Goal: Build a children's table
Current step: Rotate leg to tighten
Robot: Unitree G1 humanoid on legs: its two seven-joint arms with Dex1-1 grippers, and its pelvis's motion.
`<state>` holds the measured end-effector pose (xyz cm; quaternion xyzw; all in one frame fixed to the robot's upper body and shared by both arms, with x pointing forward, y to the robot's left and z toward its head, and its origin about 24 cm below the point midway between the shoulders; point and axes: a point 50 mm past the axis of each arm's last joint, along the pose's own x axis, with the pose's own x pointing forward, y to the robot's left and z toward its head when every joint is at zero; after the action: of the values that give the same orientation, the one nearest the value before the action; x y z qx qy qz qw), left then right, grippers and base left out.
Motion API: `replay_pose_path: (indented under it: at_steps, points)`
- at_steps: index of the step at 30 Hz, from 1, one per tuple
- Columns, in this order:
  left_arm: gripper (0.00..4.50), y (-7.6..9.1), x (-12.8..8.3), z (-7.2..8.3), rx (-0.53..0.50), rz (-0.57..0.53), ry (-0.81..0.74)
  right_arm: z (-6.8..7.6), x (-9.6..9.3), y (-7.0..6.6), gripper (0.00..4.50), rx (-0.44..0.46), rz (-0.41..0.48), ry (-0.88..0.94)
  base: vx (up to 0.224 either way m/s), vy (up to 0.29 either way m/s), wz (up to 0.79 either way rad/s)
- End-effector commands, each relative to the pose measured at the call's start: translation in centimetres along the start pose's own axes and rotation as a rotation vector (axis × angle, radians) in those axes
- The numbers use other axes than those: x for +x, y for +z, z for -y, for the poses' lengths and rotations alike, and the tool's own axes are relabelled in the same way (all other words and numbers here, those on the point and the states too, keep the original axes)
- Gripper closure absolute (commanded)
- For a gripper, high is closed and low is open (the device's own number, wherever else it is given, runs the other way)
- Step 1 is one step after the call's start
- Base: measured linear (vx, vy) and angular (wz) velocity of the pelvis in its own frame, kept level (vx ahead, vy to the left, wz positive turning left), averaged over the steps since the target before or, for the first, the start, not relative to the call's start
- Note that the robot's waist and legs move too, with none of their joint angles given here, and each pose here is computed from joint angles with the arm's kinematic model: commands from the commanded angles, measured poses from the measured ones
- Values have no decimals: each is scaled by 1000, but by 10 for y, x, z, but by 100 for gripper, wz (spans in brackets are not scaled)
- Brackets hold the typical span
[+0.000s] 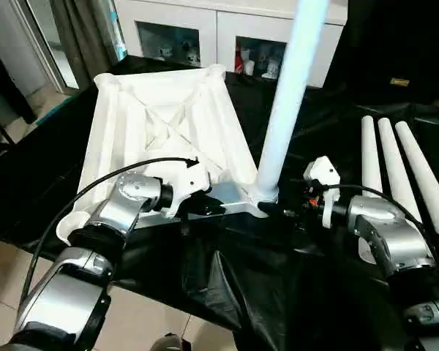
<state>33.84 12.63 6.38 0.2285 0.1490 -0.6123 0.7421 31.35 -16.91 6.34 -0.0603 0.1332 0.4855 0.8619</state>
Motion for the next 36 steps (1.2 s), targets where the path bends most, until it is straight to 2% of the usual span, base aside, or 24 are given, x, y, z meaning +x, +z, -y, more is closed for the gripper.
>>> replay_pose_path:
  at_steps: [1, 8, 13, 14, 16, 17, 21, 22, 29, 32, 34, 35, 36]
  points:
    - [450, 3, 2, 4, 31, 16, -39, -3, 2, 1, 49, -5, 0, 7, 0, 0, 0]
    - [450, 3, 4, 7, 34, 11, -55, -6, 16, 0, 49, -11, 9, -8, 0, 0, 0]
    - [450, 2, 3, 7, 32, 8, -56, -8, 17, 0, 49, 0, 13, 5, 0, 0, 0]
    - [450, 2, 3, 7, 31, 7, -55, -8, 16, 0, 65, 2, 12, 7, 0, 0, 0]
    - [450, 2, 3, 7, 29, 6, -56, -8, 16, -2, 65, 5, 10, 8, 0, 0, 0]
    - [450, 2, 3, 7, 29, 6, -56, -8, 16, -2, 87, 5, 10, 8, 0, 0, 0]
    - [450, 1, 2, 8, 22, 4, -59, -9, 16, -3, 116, 16, 17, 11, 0, 0, 0]
    - [450, 1, 2, 8, 21, 4, -60, -9, 16, -3, 138, 16, 17, 11, 0, 0, 0]
    - [450, 0, 2, 8, 16, 5, -59, -11, 16, -6, 167, 30, 16, 15, 0, 0, 0]
    - [450, 1, 3, 7, 3, 11, -49, -12, 17, -10, 171, 59, 14, -2, 0, 0, 0]
    - [450, 0, 7, 4, -27, -1, 7, -10, 19, -23, 171, 120, 7, -99, 0, 0, 0]
    - [450, 0, 7, 4, -27, -1, 7, -10, 19, -23, 171, 120, 7, -99, 0, 0, 0]
    - [450, 0, 13, -2, -57, -13, 88, -7, 23, -34, 172, 171, -7, -212, 0, 0, 0]
